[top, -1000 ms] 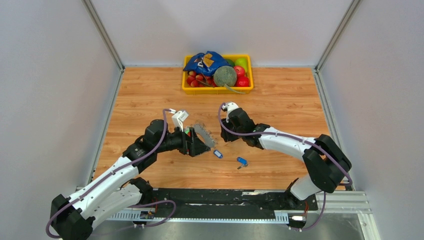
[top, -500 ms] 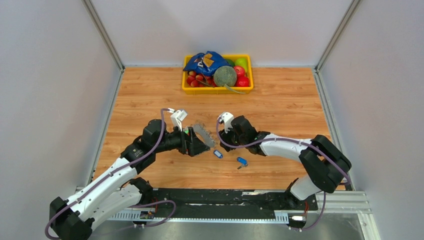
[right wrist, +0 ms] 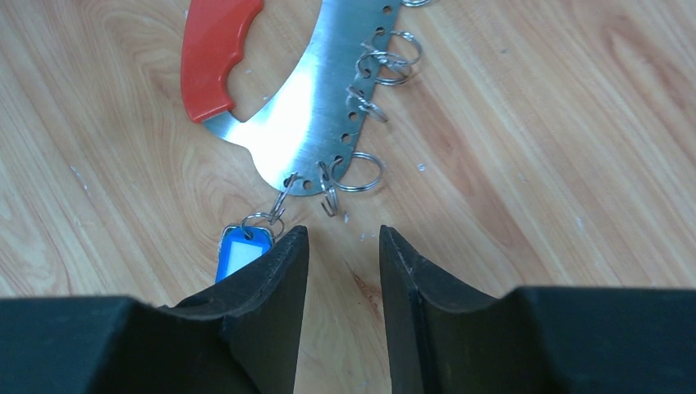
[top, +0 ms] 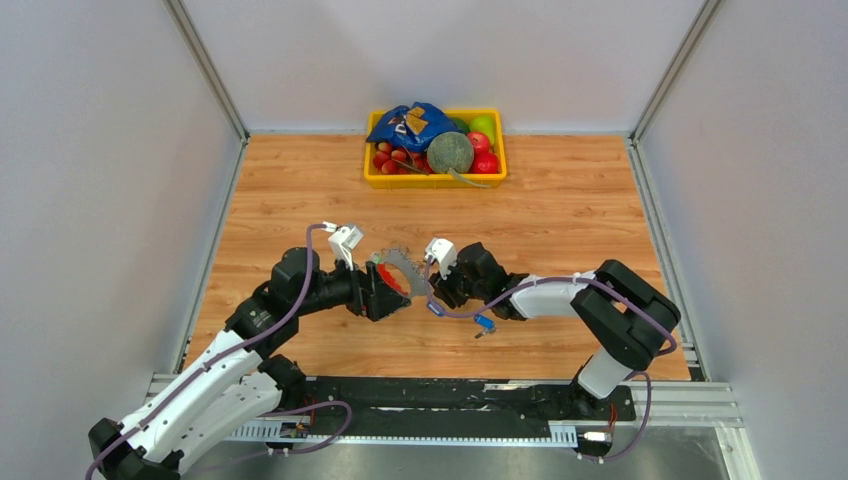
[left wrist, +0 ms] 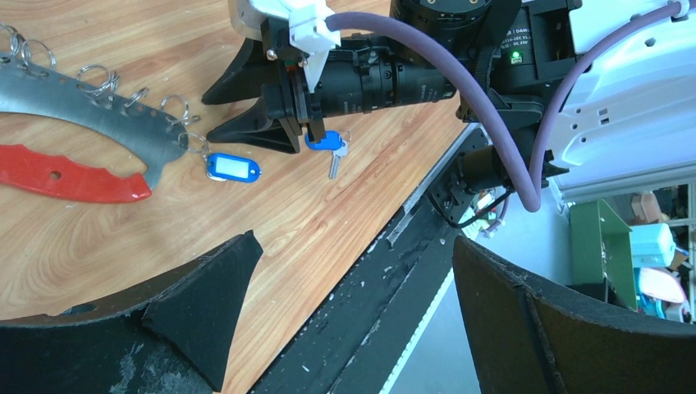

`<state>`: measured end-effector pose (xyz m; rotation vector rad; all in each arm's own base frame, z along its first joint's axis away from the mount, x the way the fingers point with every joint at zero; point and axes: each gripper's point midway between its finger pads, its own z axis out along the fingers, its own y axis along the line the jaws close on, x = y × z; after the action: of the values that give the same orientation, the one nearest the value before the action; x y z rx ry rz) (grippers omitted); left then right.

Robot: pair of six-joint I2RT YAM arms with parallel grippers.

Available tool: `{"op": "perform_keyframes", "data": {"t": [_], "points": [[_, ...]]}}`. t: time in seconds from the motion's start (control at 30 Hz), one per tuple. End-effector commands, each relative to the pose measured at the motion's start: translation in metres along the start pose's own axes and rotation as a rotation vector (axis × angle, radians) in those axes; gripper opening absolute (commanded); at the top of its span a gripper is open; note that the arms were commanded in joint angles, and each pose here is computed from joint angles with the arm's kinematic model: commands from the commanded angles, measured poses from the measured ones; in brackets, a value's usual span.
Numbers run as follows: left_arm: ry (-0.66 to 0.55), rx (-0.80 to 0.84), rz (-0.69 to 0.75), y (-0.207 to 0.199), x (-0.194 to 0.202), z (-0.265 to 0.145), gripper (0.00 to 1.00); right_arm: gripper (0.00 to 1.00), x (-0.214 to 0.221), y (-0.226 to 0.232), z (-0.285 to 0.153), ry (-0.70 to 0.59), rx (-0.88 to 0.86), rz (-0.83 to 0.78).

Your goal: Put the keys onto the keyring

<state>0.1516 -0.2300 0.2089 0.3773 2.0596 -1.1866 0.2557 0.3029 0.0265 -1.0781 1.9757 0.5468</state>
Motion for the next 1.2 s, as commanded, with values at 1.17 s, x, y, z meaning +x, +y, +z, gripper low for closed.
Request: {"op": "perform_keyframes", "data": {"t": [1.17], "points": [[-0.056,0.045,0.059,-0.019,-0.017,-0.013,1.00,0.00,-0.092,0.043,-0.037,-0.246,-0.136,-0.158]]}}
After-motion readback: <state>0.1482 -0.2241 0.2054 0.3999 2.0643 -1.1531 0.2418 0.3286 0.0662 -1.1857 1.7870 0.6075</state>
